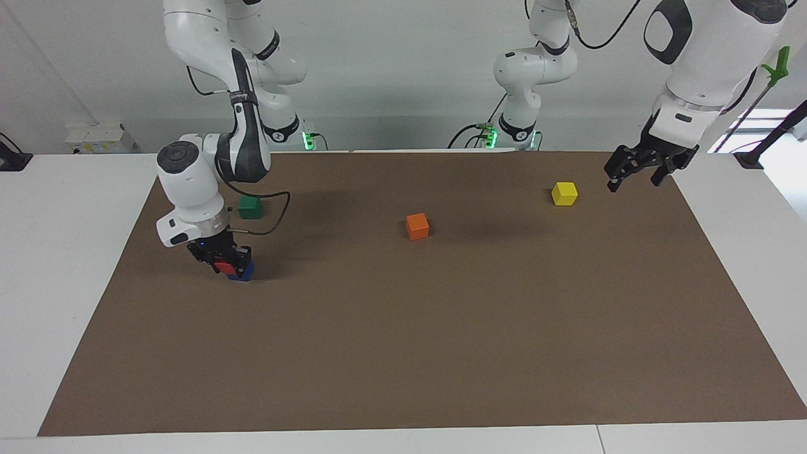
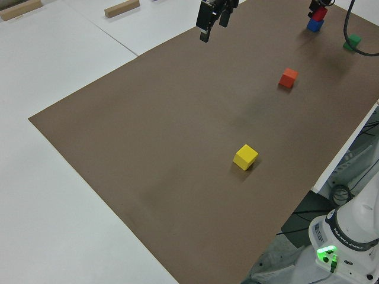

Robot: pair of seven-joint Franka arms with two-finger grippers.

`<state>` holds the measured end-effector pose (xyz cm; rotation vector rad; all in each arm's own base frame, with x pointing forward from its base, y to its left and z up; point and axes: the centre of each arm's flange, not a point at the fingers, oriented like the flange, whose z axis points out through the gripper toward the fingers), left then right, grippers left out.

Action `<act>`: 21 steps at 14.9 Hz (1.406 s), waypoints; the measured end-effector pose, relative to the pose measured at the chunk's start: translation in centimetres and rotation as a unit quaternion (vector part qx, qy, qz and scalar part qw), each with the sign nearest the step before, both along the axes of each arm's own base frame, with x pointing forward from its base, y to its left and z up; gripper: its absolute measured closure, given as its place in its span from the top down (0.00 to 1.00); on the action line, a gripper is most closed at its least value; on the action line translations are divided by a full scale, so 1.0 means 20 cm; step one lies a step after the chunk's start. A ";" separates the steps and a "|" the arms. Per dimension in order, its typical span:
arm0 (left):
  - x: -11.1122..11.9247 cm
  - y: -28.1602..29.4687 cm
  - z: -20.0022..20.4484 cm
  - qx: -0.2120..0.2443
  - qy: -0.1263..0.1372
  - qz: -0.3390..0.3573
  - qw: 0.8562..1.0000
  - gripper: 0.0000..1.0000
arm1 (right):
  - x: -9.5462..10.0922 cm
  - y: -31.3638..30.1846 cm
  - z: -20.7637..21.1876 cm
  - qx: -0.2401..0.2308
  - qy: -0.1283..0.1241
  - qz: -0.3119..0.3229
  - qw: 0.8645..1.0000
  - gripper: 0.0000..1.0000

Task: Transfer red block to right arm and stack on blue block
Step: 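Lower the red cube onto the blue cube with the right gripper, then open the right gripper and withdraw it from the stack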

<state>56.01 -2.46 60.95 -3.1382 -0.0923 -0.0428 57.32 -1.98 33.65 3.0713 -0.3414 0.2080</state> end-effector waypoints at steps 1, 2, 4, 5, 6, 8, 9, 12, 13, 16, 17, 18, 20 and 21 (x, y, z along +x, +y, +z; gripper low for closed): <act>-0.01 0.00 0.00 -0.002 0.003 0.000 1.000 1.00 | 0.00 0.00 0.00 0.000 0.000 0.000 1.000 0.55; -0.01 0.00 0.01 -0.003 0.004 0.001 1.000 1.00 | 0.00 0.00 0.00 0.000 0.000 -0.002 1.000 0.55; -0.01 0.00 0.01 -0.004 0.005 0.001 1.000 1.00 | 0.00 0.00 0.00 0.001 -0.001 -0.011 1.000 0.55; -0.02 0.00 0.01 -0.004 0.007 0.001 1.000 1.00 | 0.00 0.00 0.00 0.002 -0.001 -0.014 1.000 0.55; -0.02 0.00 0.00 -0.004 0.011 0.000 1.000 1.00 | 0.00 0.00 0.00 0.002 -0.001 -0.017 1.000 0.55; -0.03 -0.01 0.00 -0.004 0.019 -0.016 1.000 1.00 | 0.00 0.00 0.00 0.002 -0.001 -0.019 1.000 0.60; -0.04 -0.01 0.00 -0.004 0.023 -0.030 0.999 1.00 | 0.00 0.00 0.00 0.003 0.000 -0.019 1.000 0.69; -0.05 -0.01 0.00 -0.004 0.027 -0.049 0.998 1.00 | 0.00 0.00 -0.01 0.003 0.001 -0.019 1.000 0.99; -0.05 -0.01 0.01 -0.004 0.027 -0.051 0.998 1.00 | 0.00 0.00 -0.01 0.003 0.001 -0.019 1.000 1.00; -0.05 -0.02 0.01 -0.004 0.027 -0.052 0.998 1.00 | 0.01 -0.01 0.01 0.002 0.000 -0.021 1.000 1.00; -0.05 -0.02 0.01 -0.004 0.027 -0.053 0.998 1.00 | 0.02 -0.02 0.05 0.000 0.004 -0.019 1.000 1.00; -0.05 -0.03 0.01 -0.004 0.027 -0.054 0.998 1.00 | 0.05 -0.04 0.11 -0.004 0.012 -0.008 1.000 1.00; -0.05 -0.05 0.01 -0.004 0.027 -0.057 0.998 1.00 | 0.10 -0.09 0.33 -0.013 0.024 0.031 0.999 1.00; -0.05 -0.05 0.01 -0.005 0.027 -0.058 0.998 1.00 | 0.11 -0.12 0.47 -0.016 0.027 0.049 0.998 1.00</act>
